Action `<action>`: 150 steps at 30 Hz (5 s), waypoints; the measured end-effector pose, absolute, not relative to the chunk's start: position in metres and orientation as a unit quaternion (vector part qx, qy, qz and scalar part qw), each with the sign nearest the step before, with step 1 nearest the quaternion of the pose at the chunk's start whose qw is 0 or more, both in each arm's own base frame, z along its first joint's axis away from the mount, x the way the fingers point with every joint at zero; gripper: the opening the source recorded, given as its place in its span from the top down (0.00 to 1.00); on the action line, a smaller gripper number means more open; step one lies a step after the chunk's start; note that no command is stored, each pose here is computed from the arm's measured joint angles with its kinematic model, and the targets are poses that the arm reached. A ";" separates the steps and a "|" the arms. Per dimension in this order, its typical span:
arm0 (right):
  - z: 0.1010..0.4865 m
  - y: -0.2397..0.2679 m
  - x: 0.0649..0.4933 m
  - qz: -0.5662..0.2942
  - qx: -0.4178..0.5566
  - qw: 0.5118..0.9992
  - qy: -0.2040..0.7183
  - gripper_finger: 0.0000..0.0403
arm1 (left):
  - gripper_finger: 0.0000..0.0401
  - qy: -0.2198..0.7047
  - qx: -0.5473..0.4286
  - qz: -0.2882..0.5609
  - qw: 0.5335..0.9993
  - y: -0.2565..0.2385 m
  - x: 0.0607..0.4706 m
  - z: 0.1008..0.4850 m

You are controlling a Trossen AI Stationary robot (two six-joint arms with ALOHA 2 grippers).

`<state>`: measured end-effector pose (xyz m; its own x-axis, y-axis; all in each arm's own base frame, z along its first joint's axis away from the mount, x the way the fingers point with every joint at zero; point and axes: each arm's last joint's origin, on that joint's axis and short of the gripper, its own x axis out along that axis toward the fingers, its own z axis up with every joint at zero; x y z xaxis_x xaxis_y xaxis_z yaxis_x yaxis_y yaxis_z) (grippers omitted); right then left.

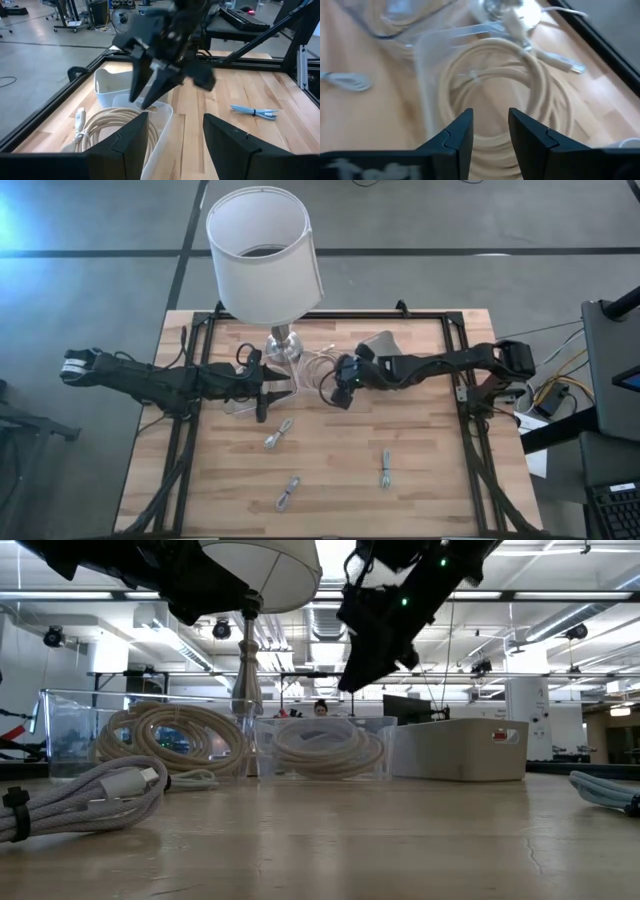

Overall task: Pick & Place USB Port
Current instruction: Put the blue USB cable into the gray bin, then put the white USB cable into the gray bin

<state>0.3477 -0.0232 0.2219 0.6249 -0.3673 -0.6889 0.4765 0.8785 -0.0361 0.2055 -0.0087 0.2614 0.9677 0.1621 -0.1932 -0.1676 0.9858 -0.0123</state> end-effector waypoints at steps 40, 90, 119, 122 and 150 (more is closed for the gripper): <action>0.164 0.140 0.266 -0.325 0.446 0.610 0.569 0.64 | 0.52 0.073 0.023 0.081 0.994 -0.008 0.208 0.283; 0.239 0.062 0.287 -0.316 0.051 0.788 0.526 0.93 | 0.52 0.059 0.073 0.079 0.992 -0.008 0.209 0.293; 0.174 -0.133 0.290 -0.402 0.111 0.667 0.617 0.87 | 0.52 0.077 0.011 0.082 0.994 -0.008 0.208 0.286; 0.172 -0.135 0.290 -0.395 0.111 0.666 0.624 0.83 | 0.52 0.076 -0.001 0.083 0.994 -0.008 0.208 0.286; 0.256 -0.057 0.285 -0.324 0.064 0.802 0.498 0.70 | 0.54 0.175 -0.114 -0.012 0.978 -0.050 0.219 0.258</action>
<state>0.2849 -0.0566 0.2564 0.2931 -0.4563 -0.8402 0.5837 0.7814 -0.2207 0.2189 -0.0499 0.2577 0.9381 -0.0631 -0.3405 -0.0169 0.9738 -0.2269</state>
